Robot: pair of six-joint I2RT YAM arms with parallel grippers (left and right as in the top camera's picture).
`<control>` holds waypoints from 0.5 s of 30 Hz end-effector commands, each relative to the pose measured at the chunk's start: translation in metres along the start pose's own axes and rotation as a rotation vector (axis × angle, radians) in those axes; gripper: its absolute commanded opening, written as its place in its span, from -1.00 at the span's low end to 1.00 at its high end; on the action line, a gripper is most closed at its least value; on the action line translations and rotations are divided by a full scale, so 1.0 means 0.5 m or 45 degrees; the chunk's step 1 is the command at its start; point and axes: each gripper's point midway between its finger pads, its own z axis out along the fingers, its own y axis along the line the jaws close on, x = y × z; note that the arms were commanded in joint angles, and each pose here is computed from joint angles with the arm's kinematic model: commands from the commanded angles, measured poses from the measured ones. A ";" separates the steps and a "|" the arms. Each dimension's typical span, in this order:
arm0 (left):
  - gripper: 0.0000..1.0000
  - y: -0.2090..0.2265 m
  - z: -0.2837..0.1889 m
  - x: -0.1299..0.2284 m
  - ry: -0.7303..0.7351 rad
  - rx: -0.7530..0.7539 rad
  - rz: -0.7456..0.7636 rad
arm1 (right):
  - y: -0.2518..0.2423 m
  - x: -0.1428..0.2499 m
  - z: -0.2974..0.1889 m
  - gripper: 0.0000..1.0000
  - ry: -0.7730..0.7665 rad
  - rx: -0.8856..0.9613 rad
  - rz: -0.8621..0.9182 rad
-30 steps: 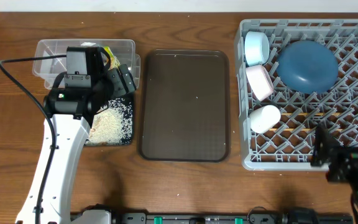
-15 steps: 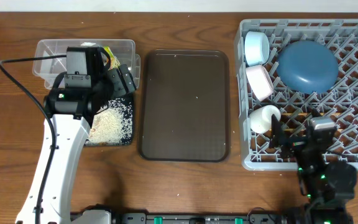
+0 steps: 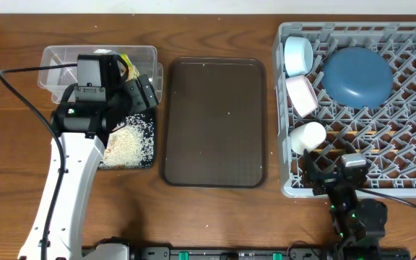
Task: Sort waste into correct bins and load items into the dishwasher rack
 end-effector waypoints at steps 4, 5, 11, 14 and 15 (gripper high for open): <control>0.85 0.005 0.002 0.000 0.002 -0.011 0.002 | 0.001 -0.024 -0.011 0.99 -0.090 0.008 -0.030; 0.85 0.005 0.002 0.000 0.002 -0.011 0.003 | 0.002 -0.026 -0.011 0.98 -0.096 0.005 -0.030; 0.85 0.005 0.002 0.000 0.002 -0.011 0.003 | 0.001 -0.024 -0.011 0.98 -0.091 0.007 -0.030; 0.85 0.005 0.002 0.000 0.002 -0.011 0.003 | 0.001 -0.024 -0.011 0.99 -0.091 0.007 -0.030; 0.85 0.005 0.002 0.000 0.002 -0.011 0.003 | 0.001 -0.024 -0.011 0.99 -0.091 0.007 -0.030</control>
